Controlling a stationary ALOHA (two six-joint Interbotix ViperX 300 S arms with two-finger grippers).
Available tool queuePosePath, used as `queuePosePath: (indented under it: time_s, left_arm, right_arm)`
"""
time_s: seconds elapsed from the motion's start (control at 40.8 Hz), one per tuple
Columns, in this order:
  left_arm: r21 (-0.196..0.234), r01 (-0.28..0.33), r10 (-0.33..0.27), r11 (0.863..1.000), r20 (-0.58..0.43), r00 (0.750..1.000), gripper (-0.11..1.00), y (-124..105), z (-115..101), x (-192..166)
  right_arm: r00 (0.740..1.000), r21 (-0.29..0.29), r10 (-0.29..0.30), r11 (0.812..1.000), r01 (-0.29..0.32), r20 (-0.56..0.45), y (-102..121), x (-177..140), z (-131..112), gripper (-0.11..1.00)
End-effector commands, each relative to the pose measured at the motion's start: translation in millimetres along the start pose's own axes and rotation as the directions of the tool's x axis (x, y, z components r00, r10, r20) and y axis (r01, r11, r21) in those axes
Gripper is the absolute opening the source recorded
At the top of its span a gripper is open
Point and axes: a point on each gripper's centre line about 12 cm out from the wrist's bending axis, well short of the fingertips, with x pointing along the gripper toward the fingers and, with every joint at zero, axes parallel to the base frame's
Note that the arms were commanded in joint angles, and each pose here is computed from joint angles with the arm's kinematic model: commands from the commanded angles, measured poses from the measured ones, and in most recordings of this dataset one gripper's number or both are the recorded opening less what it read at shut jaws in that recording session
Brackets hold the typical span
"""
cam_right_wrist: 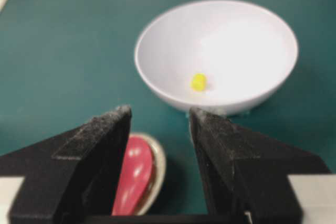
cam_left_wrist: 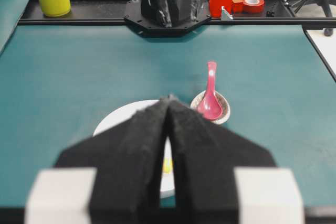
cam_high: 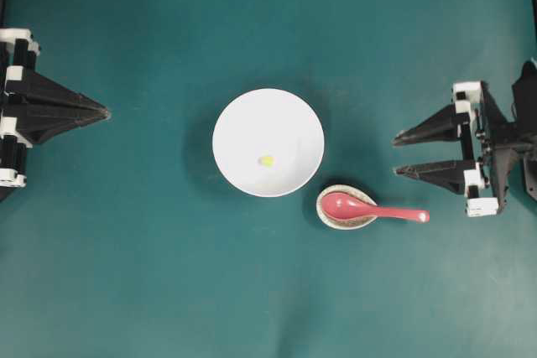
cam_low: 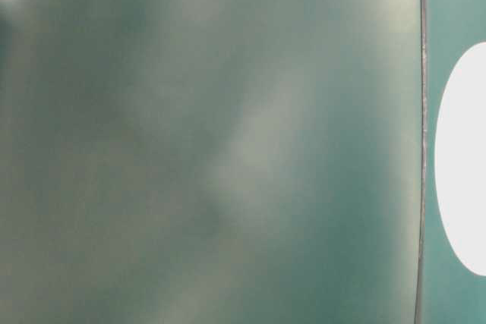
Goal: Scoop the yellow hexagonal prism block from the bowl with a spoon using the right arm.
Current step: 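Move the right gripper toward the pink spoon's handle in the spoon rest, then close the right gripper on the pink spoon handle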
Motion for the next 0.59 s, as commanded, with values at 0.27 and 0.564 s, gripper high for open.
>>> queuePosePath:
  time_s: [0.27,0.564]
  left_arm:
    - [0.005,0.001,-0.001,1.0,-0.014,1.0,-0.01,0,2,5]
    - [0.004,0.002,-0.002,1.0,-0.038,0.999,-0.01,0,-4,9]
  right_arm:
    - [0.999,-0.005,0.009,1.0,-0.008,0.046,11,10,-37,0.54]
    - [0.999,-0.033,-0.038,0.999,0.039,0.02,24,18,-73,0.54]
